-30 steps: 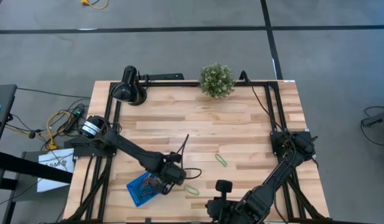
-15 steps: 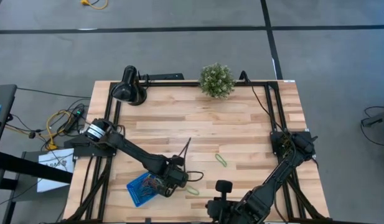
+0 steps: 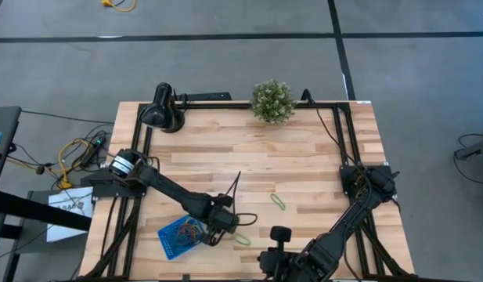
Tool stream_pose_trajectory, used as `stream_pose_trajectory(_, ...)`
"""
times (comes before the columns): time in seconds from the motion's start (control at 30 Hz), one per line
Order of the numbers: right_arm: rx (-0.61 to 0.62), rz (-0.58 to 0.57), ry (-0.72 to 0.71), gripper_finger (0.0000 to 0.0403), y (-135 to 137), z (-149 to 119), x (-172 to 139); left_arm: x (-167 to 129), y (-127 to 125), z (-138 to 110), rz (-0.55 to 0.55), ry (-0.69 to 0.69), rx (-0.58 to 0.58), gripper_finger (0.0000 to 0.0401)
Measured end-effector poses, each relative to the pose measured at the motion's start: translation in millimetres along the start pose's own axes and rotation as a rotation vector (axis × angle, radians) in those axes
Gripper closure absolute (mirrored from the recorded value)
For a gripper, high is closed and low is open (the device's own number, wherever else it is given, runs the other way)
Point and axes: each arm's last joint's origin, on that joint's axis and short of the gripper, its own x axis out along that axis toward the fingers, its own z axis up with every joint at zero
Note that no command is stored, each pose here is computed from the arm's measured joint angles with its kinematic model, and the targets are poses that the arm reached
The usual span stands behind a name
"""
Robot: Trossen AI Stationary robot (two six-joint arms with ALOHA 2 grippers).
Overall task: Pick and place rubber bands into bin
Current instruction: Put the blue rubber band into the blue basket
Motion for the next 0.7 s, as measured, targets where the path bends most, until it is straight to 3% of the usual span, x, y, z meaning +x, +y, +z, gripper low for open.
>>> stream_pose_trajectory(0.2, 0.002, 0.002, -0.002, 0.0403, 0.2, 0.2, 0.0, 1.6, 0.5, -0.4, 0.001, 0.003, 0.032, 0.0395)
stream_pose_trajectory(0.43, 0.002, 0.002, -0.002, 0.0403, 0.2, 0.2, 0.0, -16.1, -1.3, 6.2, 0.077, 0.103, -0.035, 0.0400)
stream_pose_trajectory(0.6, 0.002, 0.002, -0.003, 0.0403, 0.3, 0.2, -0.1, -74.2, -18.6, 21.9, 0.066, 0.078, 0.013, 0.0401)
stream_pose_trajectory(0.7, 0.002, 0.002, -0.003, 0.0403, 0.3, 0.3, 0.0, -118.4, -29.4, 23.0, 0.115, 0.046, 0.024, 0.0401)
